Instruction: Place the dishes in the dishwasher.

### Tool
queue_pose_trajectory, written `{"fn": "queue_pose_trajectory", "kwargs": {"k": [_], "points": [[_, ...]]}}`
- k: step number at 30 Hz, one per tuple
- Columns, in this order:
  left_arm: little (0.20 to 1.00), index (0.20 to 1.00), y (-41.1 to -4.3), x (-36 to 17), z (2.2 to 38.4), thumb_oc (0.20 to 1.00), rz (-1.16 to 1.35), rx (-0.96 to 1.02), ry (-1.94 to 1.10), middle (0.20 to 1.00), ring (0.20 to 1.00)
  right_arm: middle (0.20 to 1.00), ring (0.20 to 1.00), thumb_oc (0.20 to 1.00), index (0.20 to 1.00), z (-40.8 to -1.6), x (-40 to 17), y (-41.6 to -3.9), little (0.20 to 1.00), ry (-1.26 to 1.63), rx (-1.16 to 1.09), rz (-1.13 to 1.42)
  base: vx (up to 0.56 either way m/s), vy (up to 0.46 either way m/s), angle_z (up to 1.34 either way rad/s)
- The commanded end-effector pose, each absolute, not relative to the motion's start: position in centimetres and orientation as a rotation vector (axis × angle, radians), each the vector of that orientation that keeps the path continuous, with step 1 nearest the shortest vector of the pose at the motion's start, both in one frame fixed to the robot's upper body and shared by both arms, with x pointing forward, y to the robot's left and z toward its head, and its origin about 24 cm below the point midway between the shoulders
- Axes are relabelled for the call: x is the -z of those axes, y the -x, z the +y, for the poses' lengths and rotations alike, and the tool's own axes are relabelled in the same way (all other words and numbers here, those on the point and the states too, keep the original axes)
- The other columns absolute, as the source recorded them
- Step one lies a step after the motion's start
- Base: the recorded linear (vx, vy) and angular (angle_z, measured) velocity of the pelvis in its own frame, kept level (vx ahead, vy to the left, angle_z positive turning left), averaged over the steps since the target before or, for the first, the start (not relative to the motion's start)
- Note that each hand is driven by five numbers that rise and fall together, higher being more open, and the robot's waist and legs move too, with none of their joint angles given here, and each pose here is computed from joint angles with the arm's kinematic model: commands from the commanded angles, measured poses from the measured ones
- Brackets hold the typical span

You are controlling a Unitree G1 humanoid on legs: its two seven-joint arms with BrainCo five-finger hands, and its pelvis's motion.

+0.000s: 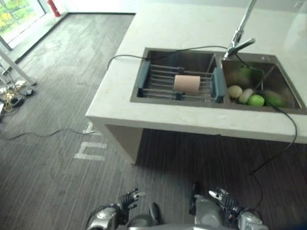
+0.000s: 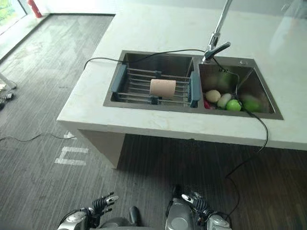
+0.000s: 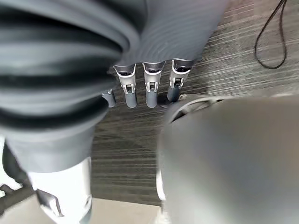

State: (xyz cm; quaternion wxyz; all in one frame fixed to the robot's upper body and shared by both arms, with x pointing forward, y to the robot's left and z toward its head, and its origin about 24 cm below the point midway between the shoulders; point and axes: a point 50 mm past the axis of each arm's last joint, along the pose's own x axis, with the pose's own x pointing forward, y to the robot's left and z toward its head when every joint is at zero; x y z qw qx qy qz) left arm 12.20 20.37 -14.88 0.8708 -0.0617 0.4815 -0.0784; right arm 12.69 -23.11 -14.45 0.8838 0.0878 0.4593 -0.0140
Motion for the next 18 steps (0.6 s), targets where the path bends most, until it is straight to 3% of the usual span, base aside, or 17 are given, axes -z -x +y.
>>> {"fn": "queue_pose_trajectory", "kwargs": {"k": [1,7,18], "points": [[1.0,1.0,-14.0,14.6,19.6,1.0,0.972,0.135,0.167,1.0,1.0,1.0,1.0,1.0,1.0,-24.3,13.9,-13.5,1.0,-0.12,0.009,0.953,0.23,-0.185,0.14],[1.0,1.0,-13.5,15.0,19.4,1.0,0.978,0.04,0.208,1.0,1.0,1.0,1.0,1.0,1.0,-25.4,13.8,-13.1,1.0,-0.053,0.014,0.981,0.14,-0.101,0.05],[1.0,1.0,-12.2,15.3,20.6,1.0,1.035,0.037,0.202,1.0,1.0,1.0,1.0,1.0,1.0,-26.0,13.9,-12.5,1.0,-0.102,0.065,0.984,0.14,0.169,-0.35]]}}
